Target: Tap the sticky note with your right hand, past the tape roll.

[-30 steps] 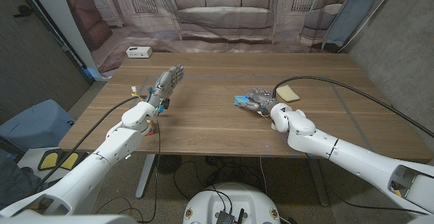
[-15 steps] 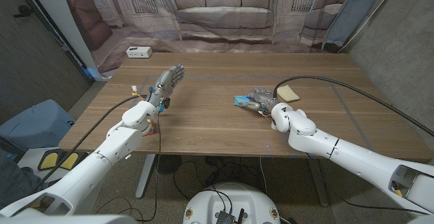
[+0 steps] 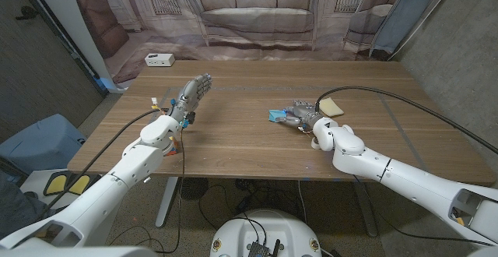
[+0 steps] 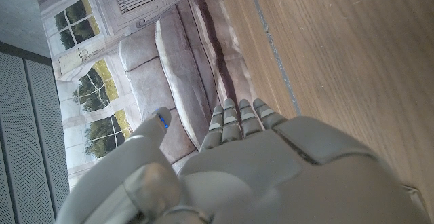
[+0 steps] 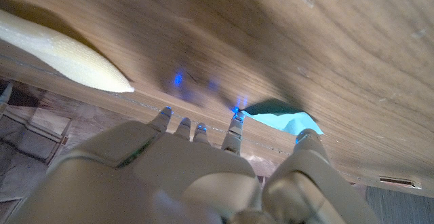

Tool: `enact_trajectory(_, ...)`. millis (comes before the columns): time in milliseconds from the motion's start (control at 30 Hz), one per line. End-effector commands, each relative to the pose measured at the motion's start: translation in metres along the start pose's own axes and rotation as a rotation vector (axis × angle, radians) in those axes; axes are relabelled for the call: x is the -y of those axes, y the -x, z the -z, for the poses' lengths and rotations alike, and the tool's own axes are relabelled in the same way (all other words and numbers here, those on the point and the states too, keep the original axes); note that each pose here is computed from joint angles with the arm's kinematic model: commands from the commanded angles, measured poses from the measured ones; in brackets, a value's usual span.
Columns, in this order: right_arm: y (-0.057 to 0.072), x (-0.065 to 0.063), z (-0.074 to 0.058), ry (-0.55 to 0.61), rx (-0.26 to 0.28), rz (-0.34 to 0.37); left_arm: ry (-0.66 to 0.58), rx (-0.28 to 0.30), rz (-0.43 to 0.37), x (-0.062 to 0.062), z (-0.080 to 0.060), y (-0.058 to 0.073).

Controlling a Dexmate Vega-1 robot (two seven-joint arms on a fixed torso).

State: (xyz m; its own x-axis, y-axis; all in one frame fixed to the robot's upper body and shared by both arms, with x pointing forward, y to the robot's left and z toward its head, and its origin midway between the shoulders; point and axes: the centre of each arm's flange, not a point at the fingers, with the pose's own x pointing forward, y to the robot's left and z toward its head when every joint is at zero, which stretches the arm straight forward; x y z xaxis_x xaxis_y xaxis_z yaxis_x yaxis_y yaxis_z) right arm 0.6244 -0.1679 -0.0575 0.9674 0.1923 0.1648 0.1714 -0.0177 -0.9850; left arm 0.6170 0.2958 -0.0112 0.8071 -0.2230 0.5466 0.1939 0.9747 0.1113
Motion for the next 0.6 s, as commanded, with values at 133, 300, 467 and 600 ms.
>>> enact_trajectory(133, 0.0014, 0.0013, 0.0059, 0.008, -0.01, 0.005, 0.0, -0.003, 0.0, 0.0014, 0.0002, -0.0013)
enact_trajectory(300, 0.0021, 0.0028, 0.0065, 0.01, -0.01, 0.014, 0.003, -0.005, 0.0, 0.0021, 0.0015, -0.0017)
enact_trajectory(467, 0.0036, 0.0044, 0.0072, 0.014, -0.011, 0.021, 0.004, -0.005, -0.002, 0.0021, 0.0019, -0.0017)
enact_trajectory(600, 0.0047, 0.0057, 0.0077, 0.018, -0.009, 0.03, 0.004, -0.003, -0.004, 0.0019, 0.002, -0.0013)
